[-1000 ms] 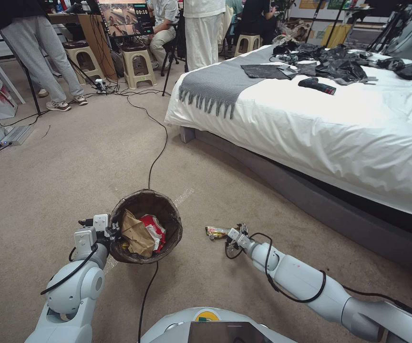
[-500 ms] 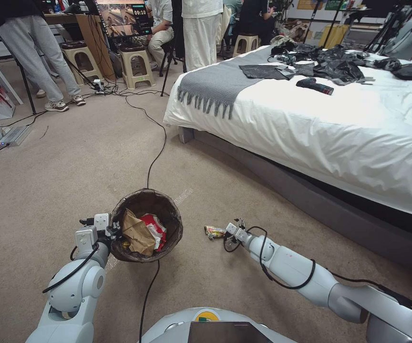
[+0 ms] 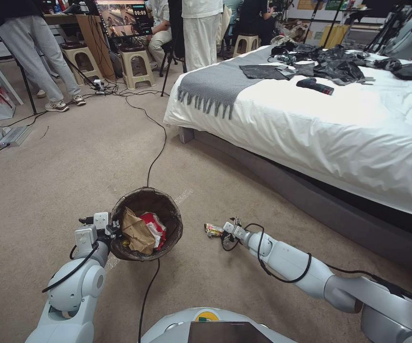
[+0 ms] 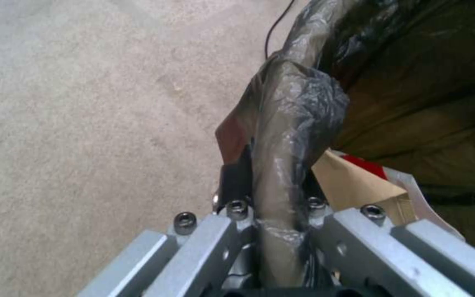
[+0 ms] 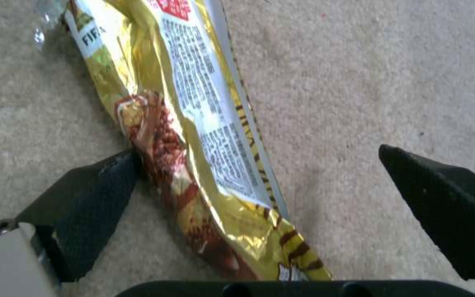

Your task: Pick up the trash bin, then pick up the garbage from the floor and place it into the trash bin.

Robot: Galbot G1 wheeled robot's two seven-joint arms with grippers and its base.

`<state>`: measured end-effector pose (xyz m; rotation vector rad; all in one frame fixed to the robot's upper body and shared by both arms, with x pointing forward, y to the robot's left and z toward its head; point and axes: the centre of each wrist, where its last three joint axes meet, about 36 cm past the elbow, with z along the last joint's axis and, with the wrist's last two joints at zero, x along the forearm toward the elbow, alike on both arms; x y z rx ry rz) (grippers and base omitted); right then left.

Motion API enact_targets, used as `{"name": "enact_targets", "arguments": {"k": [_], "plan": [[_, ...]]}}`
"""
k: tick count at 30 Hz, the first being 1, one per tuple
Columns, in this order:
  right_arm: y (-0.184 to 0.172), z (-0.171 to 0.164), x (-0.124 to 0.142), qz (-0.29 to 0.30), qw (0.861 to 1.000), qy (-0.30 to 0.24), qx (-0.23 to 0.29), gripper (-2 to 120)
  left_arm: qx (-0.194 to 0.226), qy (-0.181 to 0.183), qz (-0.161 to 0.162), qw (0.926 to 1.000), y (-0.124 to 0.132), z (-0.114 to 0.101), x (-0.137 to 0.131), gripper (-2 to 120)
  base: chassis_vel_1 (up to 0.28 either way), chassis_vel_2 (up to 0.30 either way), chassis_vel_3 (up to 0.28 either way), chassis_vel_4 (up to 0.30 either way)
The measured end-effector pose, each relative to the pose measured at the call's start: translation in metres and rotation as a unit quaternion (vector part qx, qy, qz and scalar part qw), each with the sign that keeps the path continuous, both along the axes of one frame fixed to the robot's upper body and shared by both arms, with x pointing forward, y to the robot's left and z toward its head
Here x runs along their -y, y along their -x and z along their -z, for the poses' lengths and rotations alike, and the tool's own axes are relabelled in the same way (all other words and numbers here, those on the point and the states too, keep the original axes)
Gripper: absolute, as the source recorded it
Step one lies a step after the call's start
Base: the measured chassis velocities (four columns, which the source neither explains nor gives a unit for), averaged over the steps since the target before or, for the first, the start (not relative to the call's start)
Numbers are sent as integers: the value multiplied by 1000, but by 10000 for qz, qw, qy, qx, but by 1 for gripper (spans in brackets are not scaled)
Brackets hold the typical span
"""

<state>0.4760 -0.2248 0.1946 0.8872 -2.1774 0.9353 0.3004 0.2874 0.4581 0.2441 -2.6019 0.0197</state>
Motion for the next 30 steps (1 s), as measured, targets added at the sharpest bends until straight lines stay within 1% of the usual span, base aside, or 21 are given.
{"name": "enact_targets", "arguments": {"k": [5,6,7,8,11,12,13,14,15,16,19,20,23,24,27,28,30], "plan": [[-2,4,-7,-154,9997,-150,-91,100,2,4,-2,10000,0,0,0,0,0,0,0,0],[-1,5,-11,-194,9995,-216,-131,99,5,-1,-3,10000,0,0,0,0,0,0,0,0],[-1,6,-14,-215,9991,-315,-205,96,12,-11,-4,10000,0,-1,0,0,0,0,0,0],[-1,6,-14,-215,9991,-315,-205,96,12,-11,-4,10000,0,-1,0,0,0,0,0,0],[2,7,-17,-190,9984,-453,-284,80,24,-36,-1,10000,0,-3,-1,0,0,0,0,0],[2,7,-17,-190,9984,-453,-284,80,24,-36,-1,10000,0,-3,-1,0,0,0,0,0],[3,7,-18,-200,9983,-469,-291,75,27,-35,3,10000,0,-3,-1,0,0,0,0,0],[3,8,-17,-211,9982,-482,-294,73,29,-32,9,10000,0,-3,0,0,0,0,0,0],[4,8,-17,-223,9981,-493,-299,67,28,-29,15,10000,-1,-3,0,0,0,0,0,0],[4,8,-17,-223,9981,-493,-299,67,28,-29,15,10000,-1,-3,0,0,0,0,0,0],[4,8,-13,-224,9980,-499,-304,52,32,-32,21,10000,-1,-3,1,0,0,0,0,0],[4,8,-13,-224,9980,-499,-304,52,32,-32,21,10000,-1,-3,1,0,0,0,0,0],[3,7,-10,-196,9980,-515,-313,39,33,-45,27,10000,-2,-3,1,0,0,0,0,0],[3,7,-10,-196,9980,-515,-313,39,33,-45,27,10000,-2,-3,1,0,0,0,0,0],[4,9,-9,-158,9980,-522,-327,24,36,-53,30,10000,-2,-3,1,0,0,0,0,0],[4,9,-9,-158,9980,-522,-327,24,36,-53,30,10000,-2,-3,1,0,0,0,0,0],[5,9,-8,-143,9980,-522,-334,13,35,-55,29,10000,-2,-3,1,0,0,0,0,0]]}}
